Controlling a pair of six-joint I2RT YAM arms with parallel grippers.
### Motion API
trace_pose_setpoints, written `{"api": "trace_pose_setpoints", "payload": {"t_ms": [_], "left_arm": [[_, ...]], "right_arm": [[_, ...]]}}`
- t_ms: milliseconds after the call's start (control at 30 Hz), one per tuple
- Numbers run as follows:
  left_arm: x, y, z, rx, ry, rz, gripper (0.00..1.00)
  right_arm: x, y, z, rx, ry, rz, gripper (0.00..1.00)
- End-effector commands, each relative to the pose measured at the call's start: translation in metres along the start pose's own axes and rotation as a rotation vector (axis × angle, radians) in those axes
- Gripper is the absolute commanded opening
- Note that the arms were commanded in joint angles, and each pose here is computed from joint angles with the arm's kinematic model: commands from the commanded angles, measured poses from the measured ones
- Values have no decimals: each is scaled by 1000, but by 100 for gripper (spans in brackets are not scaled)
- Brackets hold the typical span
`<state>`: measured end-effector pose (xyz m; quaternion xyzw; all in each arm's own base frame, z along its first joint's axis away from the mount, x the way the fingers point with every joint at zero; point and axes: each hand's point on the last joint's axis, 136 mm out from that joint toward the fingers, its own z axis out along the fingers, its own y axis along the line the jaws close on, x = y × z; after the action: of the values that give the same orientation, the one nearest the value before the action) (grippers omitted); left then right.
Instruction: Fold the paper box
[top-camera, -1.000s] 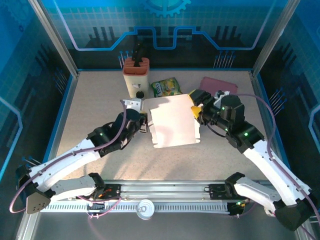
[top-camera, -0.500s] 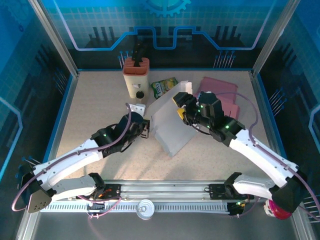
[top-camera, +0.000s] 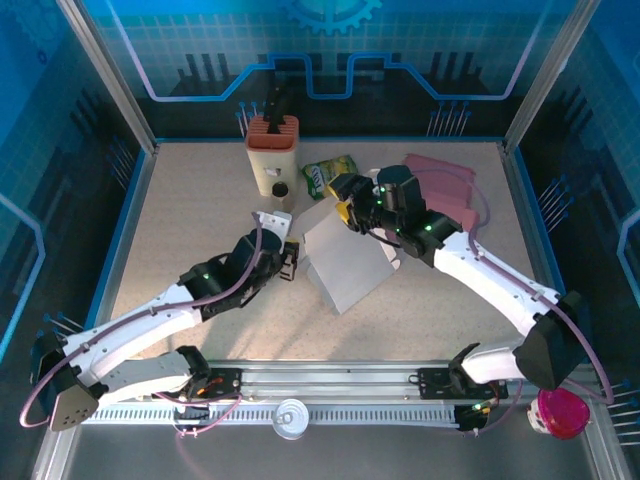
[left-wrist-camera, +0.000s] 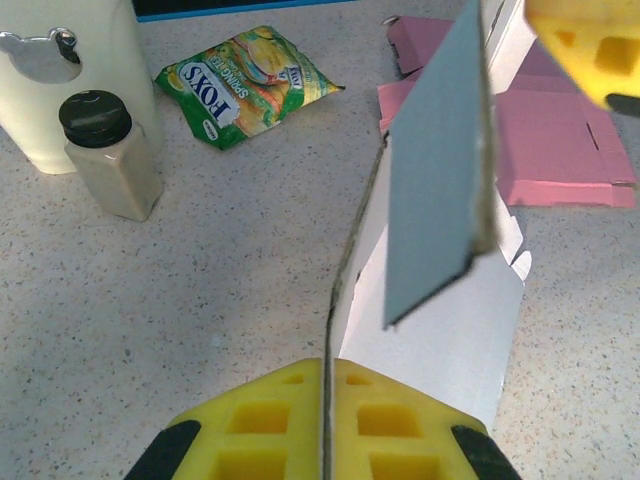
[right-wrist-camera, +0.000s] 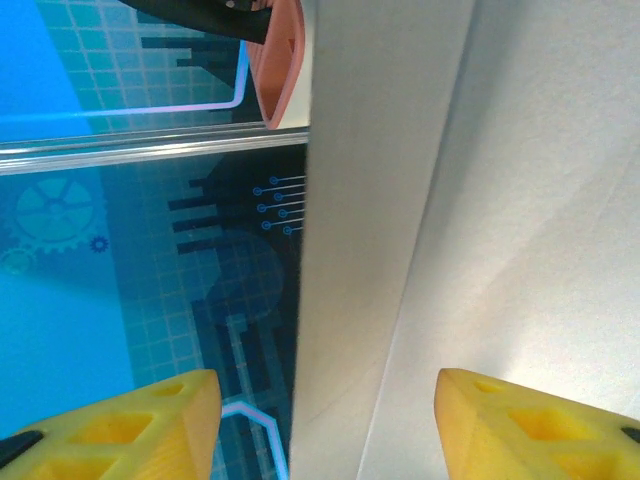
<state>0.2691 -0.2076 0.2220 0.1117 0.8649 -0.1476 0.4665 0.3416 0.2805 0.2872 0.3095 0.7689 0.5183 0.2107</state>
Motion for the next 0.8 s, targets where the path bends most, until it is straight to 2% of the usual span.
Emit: {"api": "trace_pose_setpoints", "payload": {"t_ms": [0,367,767], "left_arm": [[-1,-5,-2,35,-22,36,0],[-2,-7,-3,43,-33,59,0],[-3,-6,-2,37,-40,72,0]], "right_arm": [[-3,20,-4,-50,13,-3,54],[-11,6,12,-17,38,26,42],[-13,-7,14,-7,33,41,11]]}}
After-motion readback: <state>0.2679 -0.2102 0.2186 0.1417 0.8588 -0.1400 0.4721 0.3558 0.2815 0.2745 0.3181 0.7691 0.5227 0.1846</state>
